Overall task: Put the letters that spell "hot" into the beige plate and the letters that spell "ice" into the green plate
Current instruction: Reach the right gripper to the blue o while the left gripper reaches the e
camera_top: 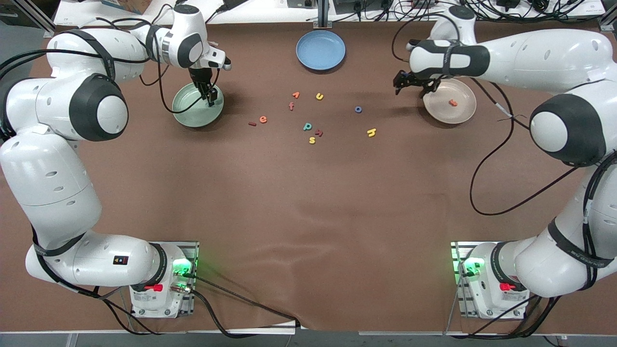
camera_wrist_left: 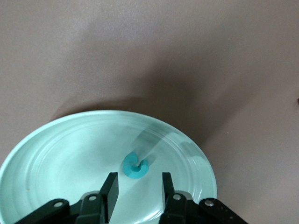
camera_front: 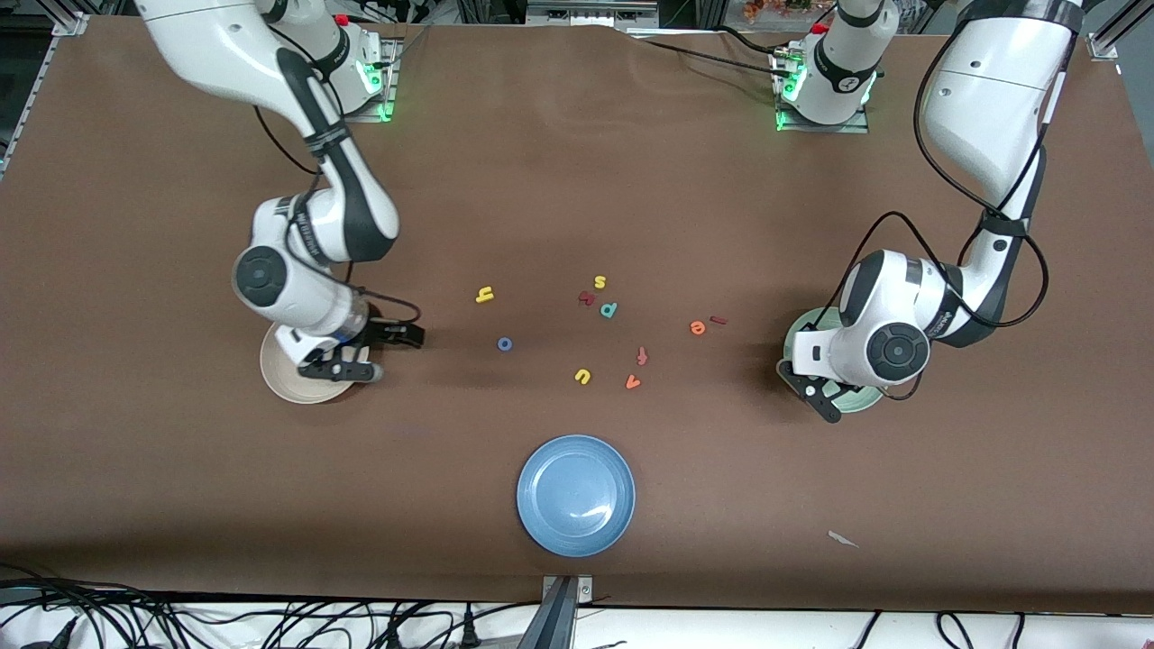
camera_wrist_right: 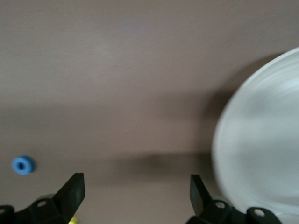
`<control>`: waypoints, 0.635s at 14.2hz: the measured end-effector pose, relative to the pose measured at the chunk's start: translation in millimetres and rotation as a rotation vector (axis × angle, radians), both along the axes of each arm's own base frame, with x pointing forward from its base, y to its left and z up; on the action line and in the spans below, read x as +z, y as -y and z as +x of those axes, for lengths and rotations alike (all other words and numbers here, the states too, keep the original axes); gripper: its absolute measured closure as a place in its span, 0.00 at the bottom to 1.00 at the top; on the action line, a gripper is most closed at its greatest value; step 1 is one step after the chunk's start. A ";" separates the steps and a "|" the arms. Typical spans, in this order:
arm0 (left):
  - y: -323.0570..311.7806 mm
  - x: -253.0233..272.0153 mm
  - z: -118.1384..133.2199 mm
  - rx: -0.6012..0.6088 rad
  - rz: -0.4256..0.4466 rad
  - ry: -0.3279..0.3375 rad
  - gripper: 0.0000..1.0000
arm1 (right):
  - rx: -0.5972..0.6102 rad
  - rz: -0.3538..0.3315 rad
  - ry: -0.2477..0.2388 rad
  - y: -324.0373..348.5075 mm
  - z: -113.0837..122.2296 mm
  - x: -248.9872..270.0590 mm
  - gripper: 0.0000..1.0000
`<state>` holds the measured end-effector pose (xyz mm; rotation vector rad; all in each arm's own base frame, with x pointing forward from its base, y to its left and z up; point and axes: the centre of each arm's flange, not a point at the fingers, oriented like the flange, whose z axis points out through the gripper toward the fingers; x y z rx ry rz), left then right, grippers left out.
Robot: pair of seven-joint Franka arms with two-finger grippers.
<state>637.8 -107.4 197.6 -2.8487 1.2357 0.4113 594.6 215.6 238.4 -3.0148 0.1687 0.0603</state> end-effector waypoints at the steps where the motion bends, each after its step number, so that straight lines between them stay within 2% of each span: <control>1: -0.7 1.0 0.6 0.001 0.000 0.002 0.42 | -0.019 0.001 0.006 -15.5 -4.5 0.2 0.00; 5: 3.4 19.6 5.2 -0.002 -0.003 0.020 0.04 | -0.051 0.004 0.018 -59.2 -13.1 -2.4 0.00; 6: 12.8 30.8 5.1 -0.011 -0.010 0.025 0.00 | -0.049 0.006 0.022 -70.3 -12.0 -3.8 0.00; 9: 66.5 58.6 -6.1 -0.011 -0.028 0.034 0.00 | -0.019 -0.003 0.035 -106.2 -11.4 -14.1 0.00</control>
